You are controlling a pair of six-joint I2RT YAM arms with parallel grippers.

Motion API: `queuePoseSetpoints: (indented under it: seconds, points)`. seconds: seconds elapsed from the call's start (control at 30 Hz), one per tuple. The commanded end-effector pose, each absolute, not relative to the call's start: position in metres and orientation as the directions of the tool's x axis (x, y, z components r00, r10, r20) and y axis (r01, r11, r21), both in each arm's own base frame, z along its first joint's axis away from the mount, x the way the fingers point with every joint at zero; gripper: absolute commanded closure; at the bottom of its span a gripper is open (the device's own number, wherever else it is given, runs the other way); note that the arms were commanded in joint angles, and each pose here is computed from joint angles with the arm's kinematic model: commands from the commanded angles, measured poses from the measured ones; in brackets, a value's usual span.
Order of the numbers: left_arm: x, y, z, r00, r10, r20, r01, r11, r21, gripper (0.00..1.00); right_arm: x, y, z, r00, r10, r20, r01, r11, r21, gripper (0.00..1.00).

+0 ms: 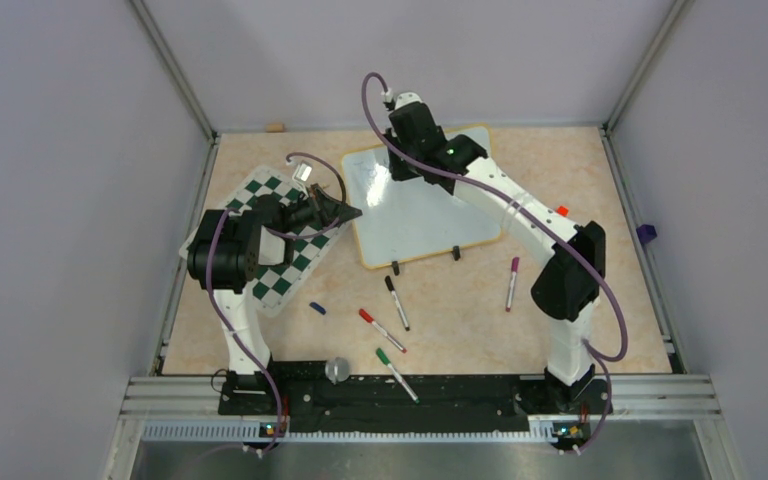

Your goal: Write a sentence on the whiteboard

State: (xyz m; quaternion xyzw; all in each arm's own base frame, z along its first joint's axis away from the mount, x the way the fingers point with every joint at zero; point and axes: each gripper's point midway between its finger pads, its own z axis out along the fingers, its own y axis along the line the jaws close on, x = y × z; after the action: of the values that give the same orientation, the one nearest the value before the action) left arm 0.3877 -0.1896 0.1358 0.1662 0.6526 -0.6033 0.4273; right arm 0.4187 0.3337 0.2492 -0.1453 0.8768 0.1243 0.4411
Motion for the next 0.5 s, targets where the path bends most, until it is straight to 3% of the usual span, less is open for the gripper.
queuePoseSetpoints:
  seconds: [0.0,0.47]
  points:
    - [0.3859,-0.1878,0.1608,-0.386,-0.282,-0.878,0.861,0.231,-0.453,1.00,0.4210,0.3205,0.2563,-0.565,-0.119,-0.817,-0.336,0.937,0.096,1.00]
    - [0.3868,-0.1875,0.1605,-0.388,-0.284,-0.877,0.860,0.231,-0.455,1.00,0.4121,0.3115,0.2509,-0.580,-0.122,-0.806,-0.323,0.942,0.089,1.00]
